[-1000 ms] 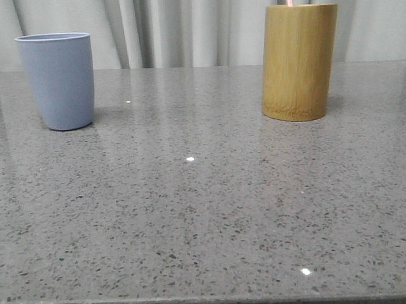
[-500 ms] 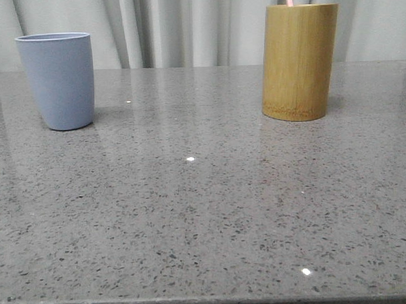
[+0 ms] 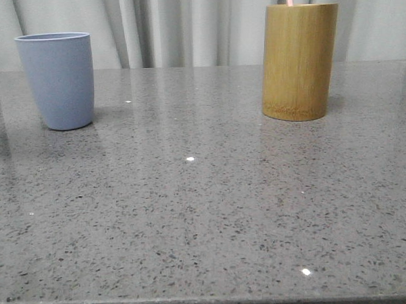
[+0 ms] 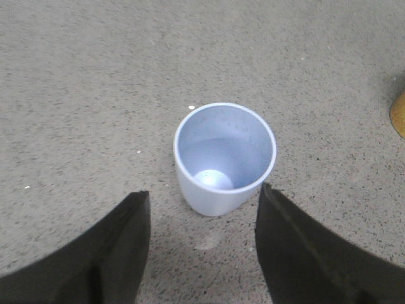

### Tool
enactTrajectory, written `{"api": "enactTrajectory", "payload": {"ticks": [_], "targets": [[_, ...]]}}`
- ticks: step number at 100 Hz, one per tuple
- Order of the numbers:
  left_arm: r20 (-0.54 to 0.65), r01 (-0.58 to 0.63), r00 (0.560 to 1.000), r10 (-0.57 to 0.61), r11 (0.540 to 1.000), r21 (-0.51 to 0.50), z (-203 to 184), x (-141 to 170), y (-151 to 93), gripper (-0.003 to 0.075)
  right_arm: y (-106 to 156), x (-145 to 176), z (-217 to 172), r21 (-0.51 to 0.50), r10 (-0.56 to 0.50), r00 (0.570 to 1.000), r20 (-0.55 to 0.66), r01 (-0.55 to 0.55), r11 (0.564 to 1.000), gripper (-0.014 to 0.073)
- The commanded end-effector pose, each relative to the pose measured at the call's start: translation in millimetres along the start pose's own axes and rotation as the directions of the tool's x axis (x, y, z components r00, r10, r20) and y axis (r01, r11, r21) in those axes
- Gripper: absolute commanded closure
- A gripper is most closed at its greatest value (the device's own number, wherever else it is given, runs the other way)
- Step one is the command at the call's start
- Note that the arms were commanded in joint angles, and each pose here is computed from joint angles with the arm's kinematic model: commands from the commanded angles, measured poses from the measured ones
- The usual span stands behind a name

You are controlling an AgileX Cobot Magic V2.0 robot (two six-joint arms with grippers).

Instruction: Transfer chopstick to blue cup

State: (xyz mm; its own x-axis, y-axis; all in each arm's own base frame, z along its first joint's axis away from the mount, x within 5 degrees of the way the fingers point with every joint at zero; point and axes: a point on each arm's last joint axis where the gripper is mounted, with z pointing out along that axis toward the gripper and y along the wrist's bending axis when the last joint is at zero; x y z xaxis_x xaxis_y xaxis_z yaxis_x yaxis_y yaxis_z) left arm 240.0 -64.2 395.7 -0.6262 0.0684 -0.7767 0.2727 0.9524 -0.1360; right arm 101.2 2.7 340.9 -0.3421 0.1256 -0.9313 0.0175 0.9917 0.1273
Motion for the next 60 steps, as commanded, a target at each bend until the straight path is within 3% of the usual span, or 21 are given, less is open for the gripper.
{"api": "enactTrajectory", "payload": {"ticks": [1, 28, 60], "targets": [[0.035, 0.001, 0.999, -0.002, 1.0, 0.027, 2, -20, -6, 0.0343, 2, -16, -4, -0.006, -0.007, 0.995, 0.096, 0.007, 1.0, 0.0233], [-0.194, 0.026, 0.981, -0.018, 0.999, 0.037, 53, -33, -3, 0.0344, 2, -16, -4, -0.006, -0.007, 0.995, 0.096, 0.007, 1.0, 0.0233], [-0.253, 0.037, 0.967, -0.029, 0.999, 0.03, 89, -39, 2, 0.0344, 2, -16, -4, -0.007, -0.006, 0.995, 0.096, 0.007, 1.0, 0.0233]]}}
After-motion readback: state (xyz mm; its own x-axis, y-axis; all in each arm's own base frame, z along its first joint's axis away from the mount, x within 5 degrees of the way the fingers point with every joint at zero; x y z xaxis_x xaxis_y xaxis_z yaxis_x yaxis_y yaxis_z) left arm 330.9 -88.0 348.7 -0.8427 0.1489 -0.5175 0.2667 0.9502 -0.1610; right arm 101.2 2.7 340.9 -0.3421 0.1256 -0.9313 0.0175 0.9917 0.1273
